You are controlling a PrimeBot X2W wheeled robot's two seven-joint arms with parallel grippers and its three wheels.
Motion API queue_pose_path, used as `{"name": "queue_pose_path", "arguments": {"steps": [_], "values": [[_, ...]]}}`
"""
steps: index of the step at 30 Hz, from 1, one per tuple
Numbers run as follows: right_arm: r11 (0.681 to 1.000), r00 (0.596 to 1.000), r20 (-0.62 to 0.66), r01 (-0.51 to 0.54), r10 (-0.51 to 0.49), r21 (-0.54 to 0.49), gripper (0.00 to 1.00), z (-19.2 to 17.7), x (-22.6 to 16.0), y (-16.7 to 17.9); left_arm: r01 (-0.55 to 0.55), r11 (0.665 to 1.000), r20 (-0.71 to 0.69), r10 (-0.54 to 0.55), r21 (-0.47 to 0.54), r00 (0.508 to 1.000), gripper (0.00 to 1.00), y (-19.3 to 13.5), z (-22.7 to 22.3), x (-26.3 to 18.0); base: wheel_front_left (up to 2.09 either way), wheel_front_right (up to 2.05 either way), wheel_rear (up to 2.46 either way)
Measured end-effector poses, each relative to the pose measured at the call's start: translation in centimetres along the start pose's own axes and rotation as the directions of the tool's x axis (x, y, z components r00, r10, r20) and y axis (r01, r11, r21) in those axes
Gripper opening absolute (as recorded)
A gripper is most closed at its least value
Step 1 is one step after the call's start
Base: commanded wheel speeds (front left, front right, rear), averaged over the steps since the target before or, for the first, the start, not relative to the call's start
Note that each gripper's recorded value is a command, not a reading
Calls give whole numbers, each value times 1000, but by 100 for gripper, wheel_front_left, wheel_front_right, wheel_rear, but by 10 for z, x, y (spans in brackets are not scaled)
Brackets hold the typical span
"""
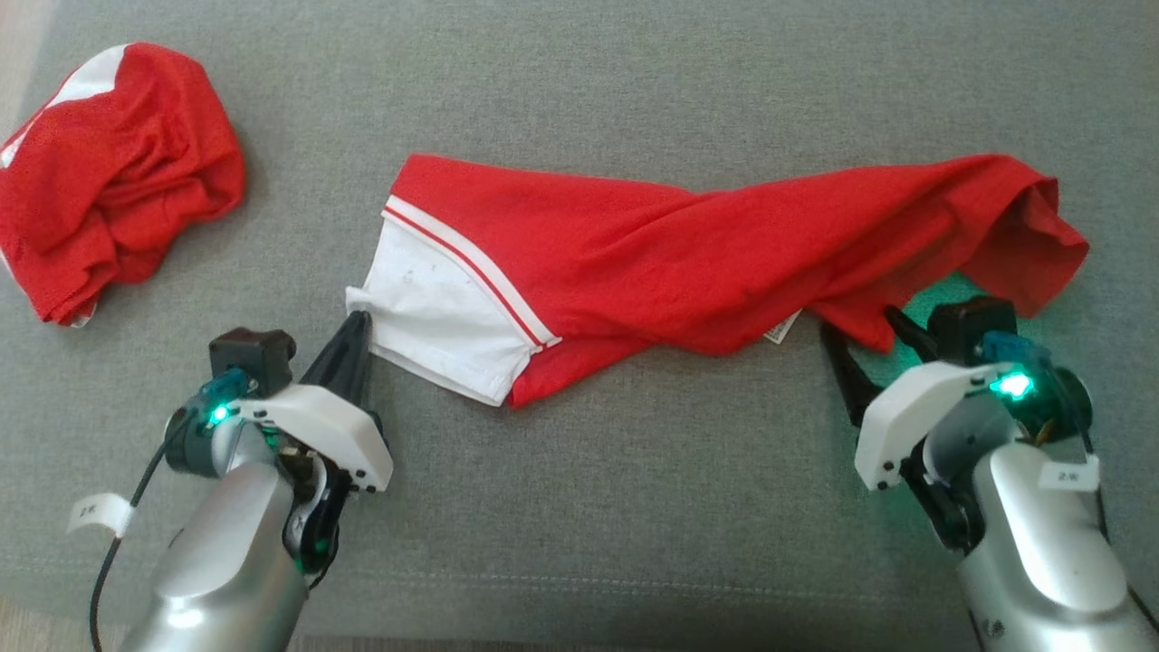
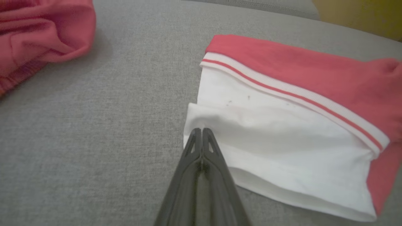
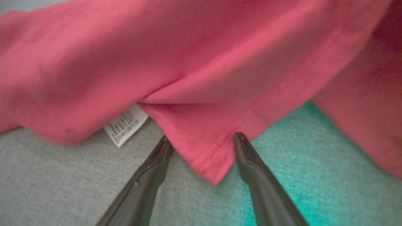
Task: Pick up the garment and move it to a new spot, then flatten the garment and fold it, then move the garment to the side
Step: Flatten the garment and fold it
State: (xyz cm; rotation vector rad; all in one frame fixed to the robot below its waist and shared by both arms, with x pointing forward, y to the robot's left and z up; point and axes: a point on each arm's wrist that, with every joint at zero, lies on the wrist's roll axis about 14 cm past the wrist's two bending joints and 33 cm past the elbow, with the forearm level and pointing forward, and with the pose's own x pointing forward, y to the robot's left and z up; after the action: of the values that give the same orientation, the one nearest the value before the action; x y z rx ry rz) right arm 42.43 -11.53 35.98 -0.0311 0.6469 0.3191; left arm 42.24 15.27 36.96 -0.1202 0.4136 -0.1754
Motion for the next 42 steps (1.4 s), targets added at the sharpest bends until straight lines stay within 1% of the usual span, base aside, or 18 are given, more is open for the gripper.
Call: {"name": "queue_pose_path", "arguments": {"steps": [1,4,7,10,13,16,18,22,27,30,32,34,36,37,40,42], "values": [[1000,1000,-3,2,-2,-3,0,1,1,-1,2,1000,4,-2,0,1000,0,-1,1,1,0,0,0],[1000,1000,9,10,-10,-4,0,5,1,-4,16,1000,49,-16,0,999,0,-5,14,3,0,0,0],[1000,997,74,22,-22,0,0,18,-4,-8,15,1000,122,-15,3,992,0,-5,39,3,0,0,0],[999,979,200,41,-40,-1,0,49,-17,-13,15,999,246,-22,33,969,0,-6,80,-2,0,0,0],[998,943,329,59,-54,-5,0,85,-37,-17,15,998,390,-39,65,920,0,-11,129,-15,0,0,0],[996,897,437,85,-74,-6,0,114,-62,-22,22,994,523,-74,104,849,0,-22,176,-37,0,0,0],[994,857,508,108,-88,-10,0,134,-82,-27,18,992,601,-90,125,794,0,-27,206,-54,0,0,0],[987,756,647,157,-104,-25,0,179,-128,-33,9,985,730,-133,171,671,0,-39,260,-94,0,0,0],[978,629,771,207,-104,-38,0,221,-186,-31,-1,967,820,-216,256,530,0,-66,320,-143,0,0,0],[970,558,823,241,-111,-33,0,237,-221,-31,-6,955,856,-264,298,444,0,-83,351,-174,0,0,0],[964,513,850,265,-117,-27,0,246,-242,-33,-11,945,869,-294,326,398,0,-94,365,-193,0,0,0],[958,473,872,288,-127,-17,0,253,-260,-36,-9,937,874,-321,348,365,0,-105,376,-207,0,0,0],[953,438,889,302,-135,-4,0,260,-274,-38,-8,930,874,-342,367,346,0,-113,382,-217,0,0,0],[953,438,889,302,-135,-4,0,260,-274,-38,-8,930,874,-342,367,346,0,-113,382,-217,0,0,0],[953,408,902,303,-143,14,0,266,-287,-42,-7,923,873,-361,384,328,0,-121,388,-225,0,0,0],[955,409,901,297,-147,21,0,267,-288,-44,-7,922,871,-363,387,330,0,-123,389,-225,0,0,0]]}}
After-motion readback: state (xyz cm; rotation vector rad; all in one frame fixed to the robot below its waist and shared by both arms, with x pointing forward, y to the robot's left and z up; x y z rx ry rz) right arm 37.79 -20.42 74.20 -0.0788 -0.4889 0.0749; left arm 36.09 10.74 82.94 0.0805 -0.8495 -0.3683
